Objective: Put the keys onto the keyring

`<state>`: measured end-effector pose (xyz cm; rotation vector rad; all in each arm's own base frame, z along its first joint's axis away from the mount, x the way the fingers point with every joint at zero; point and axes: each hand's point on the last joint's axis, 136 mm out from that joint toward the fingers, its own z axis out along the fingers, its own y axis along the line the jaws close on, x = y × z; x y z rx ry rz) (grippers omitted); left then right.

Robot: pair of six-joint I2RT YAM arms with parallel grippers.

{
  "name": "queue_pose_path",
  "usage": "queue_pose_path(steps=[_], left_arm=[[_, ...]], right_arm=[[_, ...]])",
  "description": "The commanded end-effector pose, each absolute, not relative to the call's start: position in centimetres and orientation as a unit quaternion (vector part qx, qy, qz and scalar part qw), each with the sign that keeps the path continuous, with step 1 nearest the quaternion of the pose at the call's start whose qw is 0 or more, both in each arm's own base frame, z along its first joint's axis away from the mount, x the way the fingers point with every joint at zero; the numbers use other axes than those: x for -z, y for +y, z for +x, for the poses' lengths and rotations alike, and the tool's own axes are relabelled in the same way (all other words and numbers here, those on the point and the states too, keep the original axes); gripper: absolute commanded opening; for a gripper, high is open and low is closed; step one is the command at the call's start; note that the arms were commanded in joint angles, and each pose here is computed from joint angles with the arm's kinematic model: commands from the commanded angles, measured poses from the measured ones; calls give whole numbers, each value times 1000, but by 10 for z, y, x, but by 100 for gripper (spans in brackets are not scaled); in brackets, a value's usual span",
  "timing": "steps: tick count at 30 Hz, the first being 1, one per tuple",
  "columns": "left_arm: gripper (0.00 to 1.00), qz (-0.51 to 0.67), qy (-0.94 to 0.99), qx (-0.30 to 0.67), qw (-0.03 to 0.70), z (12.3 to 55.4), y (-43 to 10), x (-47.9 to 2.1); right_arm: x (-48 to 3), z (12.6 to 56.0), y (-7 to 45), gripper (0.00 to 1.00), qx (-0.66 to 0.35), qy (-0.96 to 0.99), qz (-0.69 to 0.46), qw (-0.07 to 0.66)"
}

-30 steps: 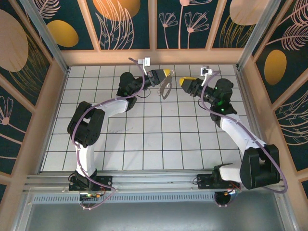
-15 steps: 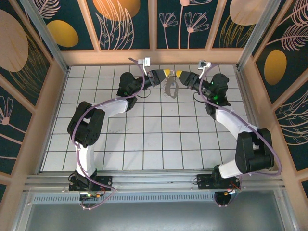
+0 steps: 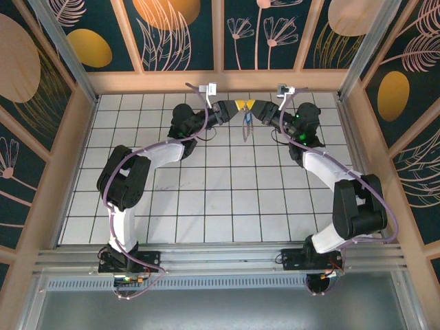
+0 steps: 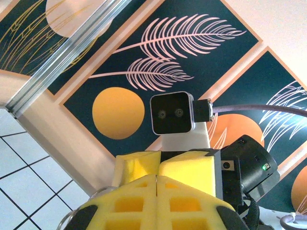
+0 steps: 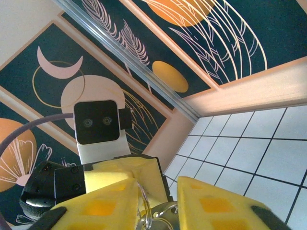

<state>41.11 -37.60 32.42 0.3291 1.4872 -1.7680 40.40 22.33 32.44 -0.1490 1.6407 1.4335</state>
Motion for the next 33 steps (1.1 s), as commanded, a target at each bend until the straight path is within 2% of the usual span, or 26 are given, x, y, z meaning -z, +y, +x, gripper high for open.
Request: queue_pose_path(steps=[1, 7, 17, 22, 33], left_arm=[[0, 160, 545, 708, 419, 397, -373, -361], [0, 161, 544, 709, 419, 396, -374, -362], [1, 177, 545, 703, 422, 395, -374, -364], [20, 201, 571, 669, 431, 399, -372, -359], [36, 247, 611, 606, 446, 409, -359, -347]], right_arm=[[-349, 398, 230, 21, -595, 638, -92, 480], [-350, 397, 231, 0, -596, 636, -98, 480], [-348, 398, 231, 0, -584, 647, -132, 472], [-339, 407, 226, 0, -543, 676, -166, 471], [-331, 408, 222, 0, -466, 709, -242, 470]])
